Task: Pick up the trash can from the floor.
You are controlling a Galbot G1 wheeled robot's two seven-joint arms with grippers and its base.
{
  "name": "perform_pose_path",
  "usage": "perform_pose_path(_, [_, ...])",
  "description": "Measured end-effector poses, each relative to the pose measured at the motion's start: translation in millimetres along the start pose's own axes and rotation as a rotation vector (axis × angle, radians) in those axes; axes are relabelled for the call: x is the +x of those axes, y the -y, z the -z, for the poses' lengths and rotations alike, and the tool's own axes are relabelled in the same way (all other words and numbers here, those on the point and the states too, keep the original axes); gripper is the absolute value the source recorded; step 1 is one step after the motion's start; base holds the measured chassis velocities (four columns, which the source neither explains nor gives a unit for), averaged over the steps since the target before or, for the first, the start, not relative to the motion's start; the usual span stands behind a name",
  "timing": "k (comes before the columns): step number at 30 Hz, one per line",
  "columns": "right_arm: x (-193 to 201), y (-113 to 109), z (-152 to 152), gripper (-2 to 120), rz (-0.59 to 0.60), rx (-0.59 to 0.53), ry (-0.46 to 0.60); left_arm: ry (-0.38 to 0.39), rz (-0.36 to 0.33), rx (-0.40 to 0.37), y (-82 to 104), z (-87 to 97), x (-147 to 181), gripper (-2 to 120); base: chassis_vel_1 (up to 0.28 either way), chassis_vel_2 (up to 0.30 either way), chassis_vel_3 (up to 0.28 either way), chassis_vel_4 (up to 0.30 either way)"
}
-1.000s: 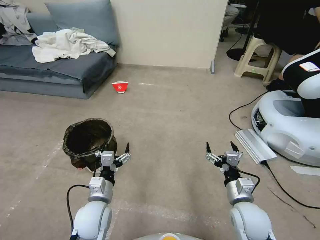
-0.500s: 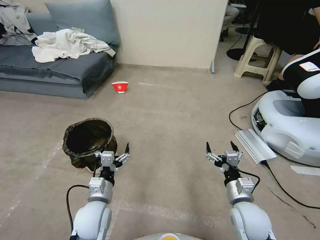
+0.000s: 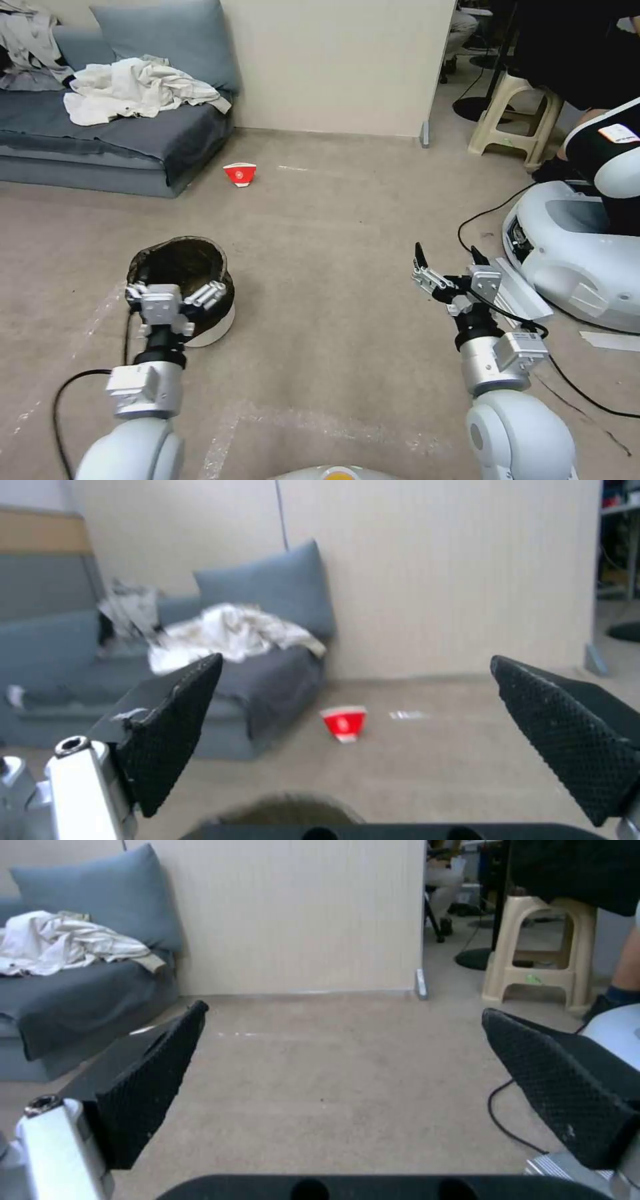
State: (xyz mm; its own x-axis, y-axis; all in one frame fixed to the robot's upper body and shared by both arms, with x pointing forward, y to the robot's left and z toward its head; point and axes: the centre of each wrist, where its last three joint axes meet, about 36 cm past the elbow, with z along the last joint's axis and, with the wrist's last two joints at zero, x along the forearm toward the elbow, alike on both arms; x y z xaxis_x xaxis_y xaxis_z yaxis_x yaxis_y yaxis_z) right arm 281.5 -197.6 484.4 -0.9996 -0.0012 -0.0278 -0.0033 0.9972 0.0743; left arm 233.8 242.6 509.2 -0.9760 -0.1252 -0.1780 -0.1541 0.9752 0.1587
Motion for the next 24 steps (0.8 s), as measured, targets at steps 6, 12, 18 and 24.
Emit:
perform_pose_path(6, [-2,2,-1,100,0.012,0.008,-0.003,-0.048,0.041,-0.046,-9.9,6.7,6,100,0.000,0.000,0.000,0.000])
perform_pose_path(12, [-3,13,-8,100,0.004,0.045,-0.030,-0.151,0.040,-0.057,-10.4,-1.4,13,100,0.000,0.000,0.000,0.000])
perform_pose_path(18, [-1,16,-11,100,-0.002,0.056,-0.040,-0.128,0.036,-0.043,-8.9,-10.0,13,100,0.000,0.000,0.000,0.000])
perform_pose_path(24, [-4,14,-9,100,0.006,0.053,-0.027,-0.118,0.019,-0.037,-8.2,-5.8,13,100,0.000,0.000,0.000,0.000])
